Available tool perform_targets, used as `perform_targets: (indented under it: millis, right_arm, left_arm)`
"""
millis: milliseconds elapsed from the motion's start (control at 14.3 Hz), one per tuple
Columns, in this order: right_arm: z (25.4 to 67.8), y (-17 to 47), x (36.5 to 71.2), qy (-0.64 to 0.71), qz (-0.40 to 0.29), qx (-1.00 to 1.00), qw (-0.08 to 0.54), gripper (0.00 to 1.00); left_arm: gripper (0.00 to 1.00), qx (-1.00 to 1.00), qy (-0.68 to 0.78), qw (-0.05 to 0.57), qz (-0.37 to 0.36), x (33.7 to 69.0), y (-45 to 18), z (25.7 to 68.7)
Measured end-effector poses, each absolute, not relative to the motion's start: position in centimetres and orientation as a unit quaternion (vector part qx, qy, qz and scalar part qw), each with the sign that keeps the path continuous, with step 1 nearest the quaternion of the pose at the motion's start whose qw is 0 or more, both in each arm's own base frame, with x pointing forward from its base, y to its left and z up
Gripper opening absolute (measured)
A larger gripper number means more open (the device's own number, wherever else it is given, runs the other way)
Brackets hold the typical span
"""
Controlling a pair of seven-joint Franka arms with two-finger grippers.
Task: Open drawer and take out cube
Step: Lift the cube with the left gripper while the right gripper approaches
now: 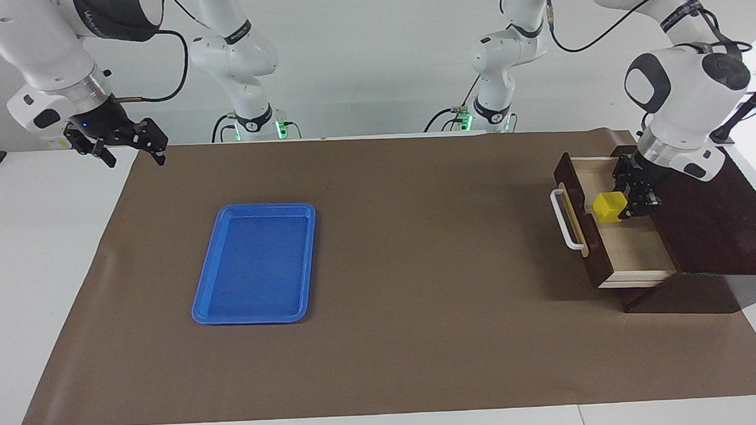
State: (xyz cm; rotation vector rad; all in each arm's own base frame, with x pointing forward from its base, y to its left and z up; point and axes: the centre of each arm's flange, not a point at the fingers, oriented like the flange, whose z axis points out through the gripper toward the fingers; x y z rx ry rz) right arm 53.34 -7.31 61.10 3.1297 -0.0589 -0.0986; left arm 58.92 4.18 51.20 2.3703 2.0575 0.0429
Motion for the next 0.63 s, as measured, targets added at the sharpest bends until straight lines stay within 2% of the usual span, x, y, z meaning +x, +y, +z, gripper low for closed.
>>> perform_targets:
  millis: [280,630]
  right_arm:
    - [60.7,-6.5,53.4,-0.061,-0.032,0.997,-0.027,1.0]
    - [59.7,-2.1,53.8,-0.186,-0.052,0.978,-0.075,1.0]
  left_arm:
    - [0.56,0.765,0.644,-0.001,-0.009,60.3,-1.4,56.0]
    - [0.56,0.765,0.644,-0.005,-0.015,60.3,-10.4,56.0]
